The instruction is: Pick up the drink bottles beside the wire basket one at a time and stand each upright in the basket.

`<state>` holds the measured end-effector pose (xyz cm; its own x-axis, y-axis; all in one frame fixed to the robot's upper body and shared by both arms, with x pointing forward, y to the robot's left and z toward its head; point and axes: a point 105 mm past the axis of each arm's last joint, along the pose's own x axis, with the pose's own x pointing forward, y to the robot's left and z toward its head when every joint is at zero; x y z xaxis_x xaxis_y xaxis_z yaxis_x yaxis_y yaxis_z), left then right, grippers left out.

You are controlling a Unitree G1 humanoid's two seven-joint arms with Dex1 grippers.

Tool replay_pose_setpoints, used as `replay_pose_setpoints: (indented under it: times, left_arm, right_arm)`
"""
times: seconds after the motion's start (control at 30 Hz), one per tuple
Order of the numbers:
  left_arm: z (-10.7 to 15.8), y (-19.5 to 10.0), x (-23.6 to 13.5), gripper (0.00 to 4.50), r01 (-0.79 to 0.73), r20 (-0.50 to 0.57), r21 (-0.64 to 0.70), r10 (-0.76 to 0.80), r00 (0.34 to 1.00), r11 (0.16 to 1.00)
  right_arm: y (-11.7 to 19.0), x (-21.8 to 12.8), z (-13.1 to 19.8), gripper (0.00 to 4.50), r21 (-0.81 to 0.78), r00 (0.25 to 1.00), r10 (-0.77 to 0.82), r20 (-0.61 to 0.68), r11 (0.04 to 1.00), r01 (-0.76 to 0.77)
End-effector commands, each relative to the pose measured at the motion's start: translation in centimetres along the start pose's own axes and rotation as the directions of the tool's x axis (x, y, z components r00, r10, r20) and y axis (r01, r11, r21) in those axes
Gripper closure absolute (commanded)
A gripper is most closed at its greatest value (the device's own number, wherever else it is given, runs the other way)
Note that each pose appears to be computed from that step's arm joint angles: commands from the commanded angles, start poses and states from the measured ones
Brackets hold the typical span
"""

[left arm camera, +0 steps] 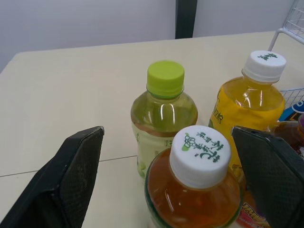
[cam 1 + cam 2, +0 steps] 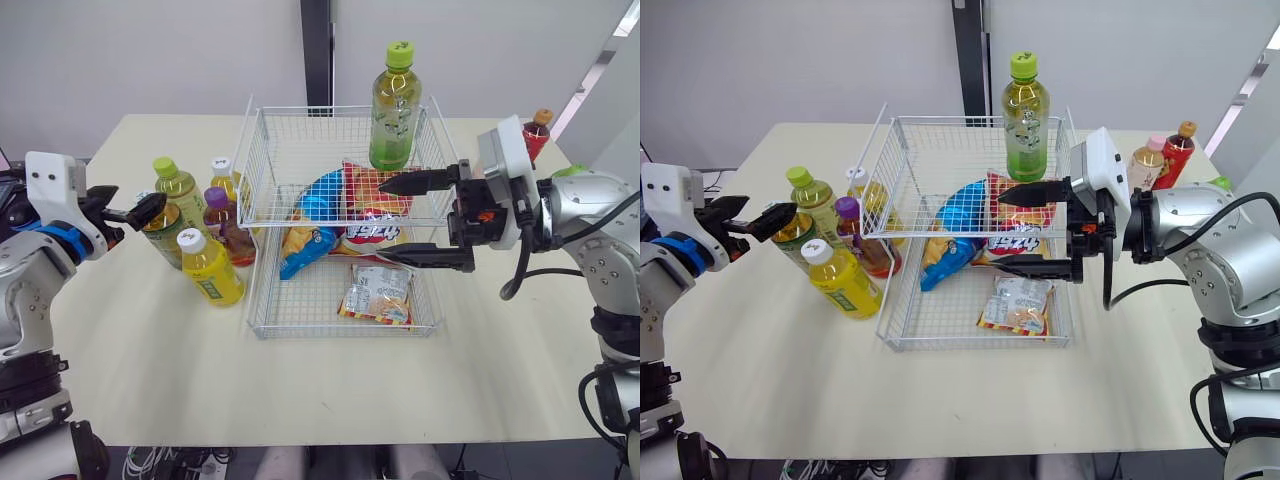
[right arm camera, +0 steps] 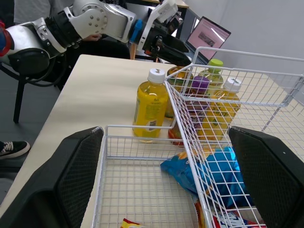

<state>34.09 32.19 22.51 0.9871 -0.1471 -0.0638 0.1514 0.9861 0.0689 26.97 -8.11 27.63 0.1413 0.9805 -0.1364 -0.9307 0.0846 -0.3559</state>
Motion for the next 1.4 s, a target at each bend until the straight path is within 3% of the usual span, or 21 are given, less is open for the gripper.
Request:
replay_pose_setpoints:
  times: [0.03,0.37,0.47,0.63,0.77,0.9,1.23,1.4]
  left_arm:
    - [1.1,-0.3,0.5,0.02,0.015,0.037,0.015,-0.016,0.999,1.0]
    - [1.0,-0.6,2.0,0.02,0.039,0.038,0.05,-0.041,0.998,0.998]
    - [0.9,-0.6,2.0,0.55,0.039,0.042,0.043,-0.04,0.998,0.998]
    - [0.3,-0.6,2.1,2.13,0.048,0.026,0.009,-0.048,0.999,0.999]
    - [-0.1,-0.8,2.2,3.12,0.056,0.01,0.009,-0.056,0.998,0.998]
    - [0.1,-0.4,1.9,3.12,0.052,0.009,0.024,-0.052,0.999,0.998]
    - [4.5,-0.3,-1.4,3.12,0.137,0.045,0.068,-0.14,0.989,0.988]
    - [10.7,-0.2,-3.4,3.12,0.219,0.095,0.122,-0.231,0.968,0.968]
  right_arm:
    - [0.4,-0.4,1.2,0.0,-0.055,1.0,0.001,0.024,0.998,0.001]
    - [0.6,-0.6,1.0,0.0,-0.05,1.0,-0.002,0.023,0.999,0.003]
    - [0.6,-0.6,1.0,0.0,-0.05,1.0,-0.005,0.021,0.999,0.006]
    - [0.6,-0.4,1.5,0.0,-0.052,1.0,-0.008,0.022,0.999,0.009]
    - [0.4,-0.2,1.8,0.0,-0.056,1.0,-0.015,0.024,0.998,0.016]
    - [0.2,-0.1,2.1,0.0,-0.063,0.999,-0.031,0.03,0.997,0.033]
    - [-0.6,-1.9,2.7,0.0,-0.074,0.996,-0.088,0.005,0.993,0.088]
    - [-1.1,-3.4,3.0,0.0,-0.07,0.991,-0.136,-0.018,0.988,0.134]
